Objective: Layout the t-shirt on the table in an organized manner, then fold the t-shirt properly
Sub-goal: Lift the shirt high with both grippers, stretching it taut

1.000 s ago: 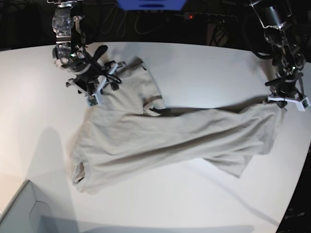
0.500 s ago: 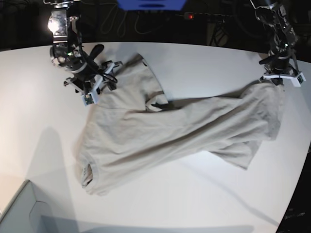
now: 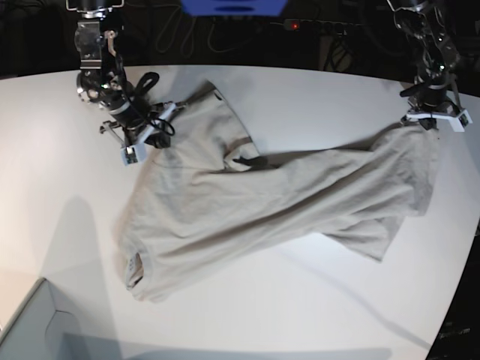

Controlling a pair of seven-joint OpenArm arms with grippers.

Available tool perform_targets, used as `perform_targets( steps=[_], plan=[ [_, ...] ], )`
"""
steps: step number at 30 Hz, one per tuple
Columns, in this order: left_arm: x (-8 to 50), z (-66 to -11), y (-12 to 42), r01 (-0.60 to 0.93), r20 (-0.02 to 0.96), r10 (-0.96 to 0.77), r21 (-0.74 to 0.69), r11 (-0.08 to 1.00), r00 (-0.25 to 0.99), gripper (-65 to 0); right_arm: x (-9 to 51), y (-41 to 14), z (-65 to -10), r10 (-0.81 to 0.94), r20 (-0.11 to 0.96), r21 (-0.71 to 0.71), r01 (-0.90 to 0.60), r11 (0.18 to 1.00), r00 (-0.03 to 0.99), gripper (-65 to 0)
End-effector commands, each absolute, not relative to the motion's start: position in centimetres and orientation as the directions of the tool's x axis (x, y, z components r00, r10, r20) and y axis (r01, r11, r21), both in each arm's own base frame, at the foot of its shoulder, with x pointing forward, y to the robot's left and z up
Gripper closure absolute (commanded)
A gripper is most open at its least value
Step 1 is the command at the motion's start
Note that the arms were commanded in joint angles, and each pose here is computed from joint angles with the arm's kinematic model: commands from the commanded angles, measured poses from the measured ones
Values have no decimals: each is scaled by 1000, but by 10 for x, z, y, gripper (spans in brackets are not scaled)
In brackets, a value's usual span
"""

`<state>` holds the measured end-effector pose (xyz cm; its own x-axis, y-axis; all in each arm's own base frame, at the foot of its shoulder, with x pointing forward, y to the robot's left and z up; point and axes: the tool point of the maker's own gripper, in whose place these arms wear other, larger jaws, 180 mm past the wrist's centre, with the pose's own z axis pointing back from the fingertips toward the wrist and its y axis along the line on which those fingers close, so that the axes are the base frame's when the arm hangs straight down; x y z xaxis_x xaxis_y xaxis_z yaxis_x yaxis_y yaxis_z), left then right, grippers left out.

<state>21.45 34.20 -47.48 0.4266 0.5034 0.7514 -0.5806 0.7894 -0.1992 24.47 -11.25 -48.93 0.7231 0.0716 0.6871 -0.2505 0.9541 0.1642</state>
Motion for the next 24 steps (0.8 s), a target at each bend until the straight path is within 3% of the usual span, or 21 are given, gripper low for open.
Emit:
perform_targets(
  steps=[1,13,20,24],
  plan=[
    [213,-477,340,-577,735,503,-187,795,455,0,198,-118,-523,178,513,137,-284,949,840,0],
    [269,-373,339,-453,897,326,-167,876,300,0,261,-177,-403,136,791,-45,-165,985,596,0],
    [277,-330,327,-408,912,286,-151,901,294,0,270,-181,-338,231,865,-124,-257,958,445,0],
    [269,-311,316,-380,926,245,-125,917,288,0,271,-197,-316,234,884,-162,-204,965,405,0]
  ],
)
